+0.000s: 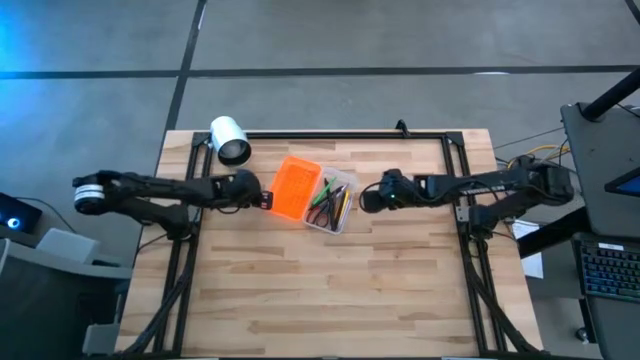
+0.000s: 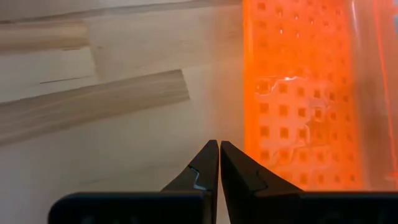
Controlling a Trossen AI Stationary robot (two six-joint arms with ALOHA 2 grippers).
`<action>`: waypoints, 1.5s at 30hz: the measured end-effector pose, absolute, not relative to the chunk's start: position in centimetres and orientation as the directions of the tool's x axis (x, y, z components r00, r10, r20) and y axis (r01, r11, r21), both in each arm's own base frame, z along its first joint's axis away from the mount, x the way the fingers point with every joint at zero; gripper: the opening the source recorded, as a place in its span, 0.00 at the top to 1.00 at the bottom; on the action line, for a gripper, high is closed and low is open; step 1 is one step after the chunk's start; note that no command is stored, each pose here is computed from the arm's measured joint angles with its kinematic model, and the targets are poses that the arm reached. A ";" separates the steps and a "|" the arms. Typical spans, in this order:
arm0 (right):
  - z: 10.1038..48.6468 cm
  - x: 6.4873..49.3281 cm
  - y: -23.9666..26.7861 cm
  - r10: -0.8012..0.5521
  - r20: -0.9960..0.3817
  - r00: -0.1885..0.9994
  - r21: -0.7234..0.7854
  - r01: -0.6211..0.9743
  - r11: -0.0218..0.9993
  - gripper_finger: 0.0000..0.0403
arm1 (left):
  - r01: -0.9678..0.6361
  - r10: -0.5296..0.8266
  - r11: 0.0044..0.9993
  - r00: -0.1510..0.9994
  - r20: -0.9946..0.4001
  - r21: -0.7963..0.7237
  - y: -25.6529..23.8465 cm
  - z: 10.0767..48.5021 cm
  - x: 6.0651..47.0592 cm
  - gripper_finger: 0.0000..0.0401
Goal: Pick & place school supplies into a supply box
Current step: Close the orange supply box
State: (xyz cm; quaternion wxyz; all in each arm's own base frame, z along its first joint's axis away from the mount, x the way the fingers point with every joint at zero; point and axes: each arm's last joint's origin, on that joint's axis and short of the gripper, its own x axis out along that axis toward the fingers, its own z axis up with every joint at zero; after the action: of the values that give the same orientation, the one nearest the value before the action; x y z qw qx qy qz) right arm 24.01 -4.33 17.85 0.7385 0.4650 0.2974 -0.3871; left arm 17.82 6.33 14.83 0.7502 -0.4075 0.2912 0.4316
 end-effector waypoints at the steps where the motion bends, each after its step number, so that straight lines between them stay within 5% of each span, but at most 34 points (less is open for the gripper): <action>1: 17.7 24.3 -4.5 -0.298 -0.803 0.515 0.448 0.853 0.268 0.98 | -0.885 0.412 0.296 0.458 -0.788 -0.359 6.5 14.6 18.0 1.00; 15: 15.1 25.7 -5.3 -0.210 -0.867 0.452 0.395 0.880 0.263 0.98 | -0.885 0.394 0.315 0.450 -0.801 -0.342 7.3 12.5 20.0 1.00; 22: 14.7 26.9 -5.5 -0.198 -0.831 0.520 0.461 0.843 0.277 0.98 | -0.821 0.369 0.354 0.563 -0.739 -0.449 7.6 13.3 20.8 1.00; 34: 12.6 27.5 -5.5 -0.145 -0.868 0.475 0.424 0.861 0.282 0.98 | -0.704 0.363 0.348 0.710 -0.604 -0.619 7.8 14.8 22.1 1.00; 45: 12.3 27.7 -5.5 -0.139 -0.865 0.482 0.425 0.852 0.307 0.98 | -0.568 0.332 0.483 0.823 -0.461 -0.666 8.6 19.5 25.1 1.00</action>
State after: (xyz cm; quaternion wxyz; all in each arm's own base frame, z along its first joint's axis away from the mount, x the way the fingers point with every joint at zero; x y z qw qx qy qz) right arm 27.75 -5.46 12.26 0.7167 0.4766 0.3740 -0.3453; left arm 25.12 8.60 19.51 0.8503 -0.4341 0.1361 0.2645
